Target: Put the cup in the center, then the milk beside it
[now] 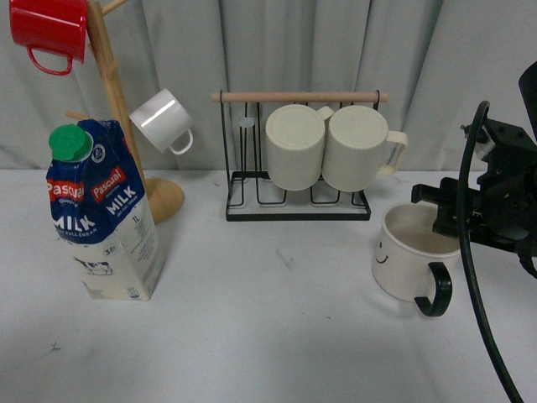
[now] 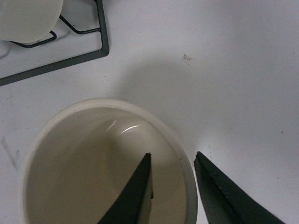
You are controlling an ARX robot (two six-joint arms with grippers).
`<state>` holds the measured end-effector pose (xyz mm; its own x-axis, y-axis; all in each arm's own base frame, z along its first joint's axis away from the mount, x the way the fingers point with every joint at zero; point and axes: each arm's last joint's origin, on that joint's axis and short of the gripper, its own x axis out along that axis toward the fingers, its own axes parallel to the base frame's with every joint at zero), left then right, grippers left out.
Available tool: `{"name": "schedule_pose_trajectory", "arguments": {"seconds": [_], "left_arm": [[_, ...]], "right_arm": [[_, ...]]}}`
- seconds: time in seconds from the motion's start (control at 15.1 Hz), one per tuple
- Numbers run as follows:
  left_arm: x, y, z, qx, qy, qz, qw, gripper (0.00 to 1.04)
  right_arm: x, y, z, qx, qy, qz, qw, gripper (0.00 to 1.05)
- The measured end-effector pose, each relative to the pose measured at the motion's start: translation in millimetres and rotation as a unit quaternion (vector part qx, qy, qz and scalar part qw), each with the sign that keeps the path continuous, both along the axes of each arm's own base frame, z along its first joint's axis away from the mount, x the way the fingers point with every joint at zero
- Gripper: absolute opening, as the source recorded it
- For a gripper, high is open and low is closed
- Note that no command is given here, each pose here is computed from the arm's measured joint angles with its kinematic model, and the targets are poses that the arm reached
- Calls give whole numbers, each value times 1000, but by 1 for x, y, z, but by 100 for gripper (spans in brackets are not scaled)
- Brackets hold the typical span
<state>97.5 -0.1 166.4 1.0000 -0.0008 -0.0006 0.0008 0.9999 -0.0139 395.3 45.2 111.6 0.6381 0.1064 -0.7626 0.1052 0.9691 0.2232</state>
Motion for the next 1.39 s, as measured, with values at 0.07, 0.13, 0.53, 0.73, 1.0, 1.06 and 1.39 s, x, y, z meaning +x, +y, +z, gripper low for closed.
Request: {"name": "schedule_pose_trajectory", "arguments": {"seconds": [0.07, 0.13, 0.53, 0.73, 1.0, 1.06, 1.39], "left_arm": [[0, 0, 0, 0, 0, 0, 1000, 98], [0, 0, 0, 0, 0, 0, 1000, 98], [0, 0, 0, 0, 0, 0, 1000, 98], [0, 0, 0, 0, 0, 0, 1000, 98], [0, 0, 0, 0, 0, 0, 1000, 98], [0, 0, 0, 0, 0, 0, 1000, 98], [0, 0, 0, 0, 0, 0, 1000, 98]], "right_arm": [[-1, 0, -1, 0, 3, 1, 1000, 25], [-1, -1, -2, 0, 3, 0, 1000, 15], [-14, 11, 34, 17, -32, 25, 999, 3], [-17, 51, 43, 6, -29, 66, 997, 3], [-6, 85, 29, -26, -10, 82, 996, 3], [-5, 89, 23, -34, -2, 83, 996, 3], [-5, 98, 12, -46, 13, 98, 994, 3]]}}
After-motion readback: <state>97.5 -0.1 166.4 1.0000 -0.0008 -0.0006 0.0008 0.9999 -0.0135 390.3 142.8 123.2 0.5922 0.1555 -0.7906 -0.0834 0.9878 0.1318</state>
